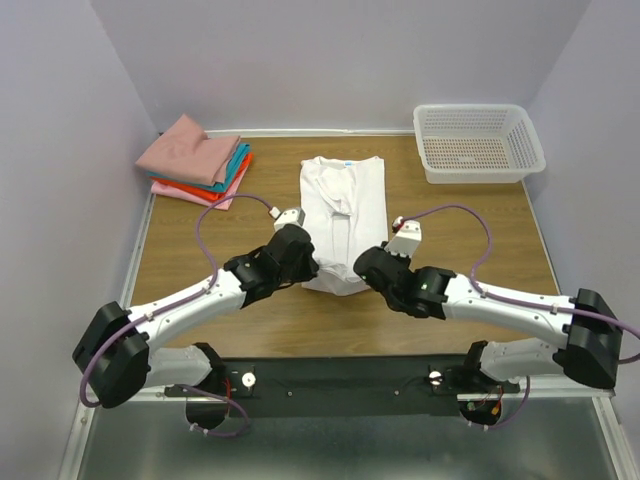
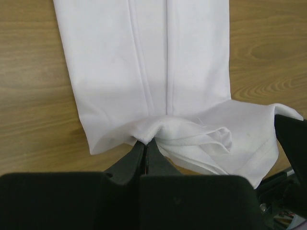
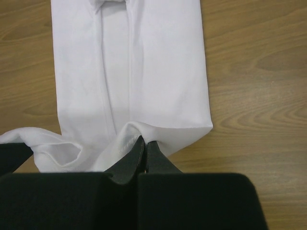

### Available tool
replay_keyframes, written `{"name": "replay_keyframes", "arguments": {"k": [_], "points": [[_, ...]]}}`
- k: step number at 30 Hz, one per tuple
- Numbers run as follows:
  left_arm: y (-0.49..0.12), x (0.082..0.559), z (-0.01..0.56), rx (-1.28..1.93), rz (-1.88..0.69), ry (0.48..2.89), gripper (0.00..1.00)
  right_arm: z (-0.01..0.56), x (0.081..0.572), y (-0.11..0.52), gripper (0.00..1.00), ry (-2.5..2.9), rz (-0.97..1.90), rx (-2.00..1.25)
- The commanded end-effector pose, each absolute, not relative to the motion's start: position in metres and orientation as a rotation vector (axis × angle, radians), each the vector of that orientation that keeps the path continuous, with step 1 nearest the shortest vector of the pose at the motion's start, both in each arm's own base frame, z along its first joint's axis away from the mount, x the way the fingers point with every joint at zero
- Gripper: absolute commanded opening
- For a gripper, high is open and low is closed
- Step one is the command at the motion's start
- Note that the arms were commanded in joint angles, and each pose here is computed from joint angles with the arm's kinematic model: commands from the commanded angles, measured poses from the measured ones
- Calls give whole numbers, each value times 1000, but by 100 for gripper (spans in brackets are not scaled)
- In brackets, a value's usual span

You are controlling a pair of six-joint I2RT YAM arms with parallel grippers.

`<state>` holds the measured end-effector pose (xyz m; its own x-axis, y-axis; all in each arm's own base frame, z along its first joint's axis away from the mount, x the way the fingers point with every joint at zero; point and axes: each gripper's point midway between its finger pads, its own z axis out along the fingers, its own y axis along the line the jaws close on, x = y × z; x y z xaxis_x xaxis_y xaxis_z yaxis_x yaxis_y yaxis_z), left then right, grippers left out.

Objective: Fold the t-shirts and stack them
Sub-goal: Fold the tshirt

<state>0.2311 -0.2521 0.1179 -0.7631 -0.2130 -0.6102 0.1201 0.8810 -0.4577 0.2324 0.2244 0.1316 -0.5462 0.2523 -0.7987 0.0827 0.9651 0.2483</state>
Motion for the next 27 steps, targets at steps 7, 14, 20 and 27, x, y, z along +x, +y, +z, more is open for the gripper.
{"name": "replay_keyframes", "arguments": {"k": [7, 14, 20, 27], "points": [[-255, 276, 152, -44, -656, 2220, 0, 150, 284, 222, 0, 2062, 82, 284], [-253, 303, 150, -37, -620, 2212, 0, 147, 309, 223, 0, 2092, 79, 281], [-243, 327, 144, -63, -579, 2216, 0, 153, 331, 218, 0, 2081, 52, 292], [-243, 349, 145, -57, -571, 2208, 0, 145, 353, 220, 0, 2111, 33, 282]]}}
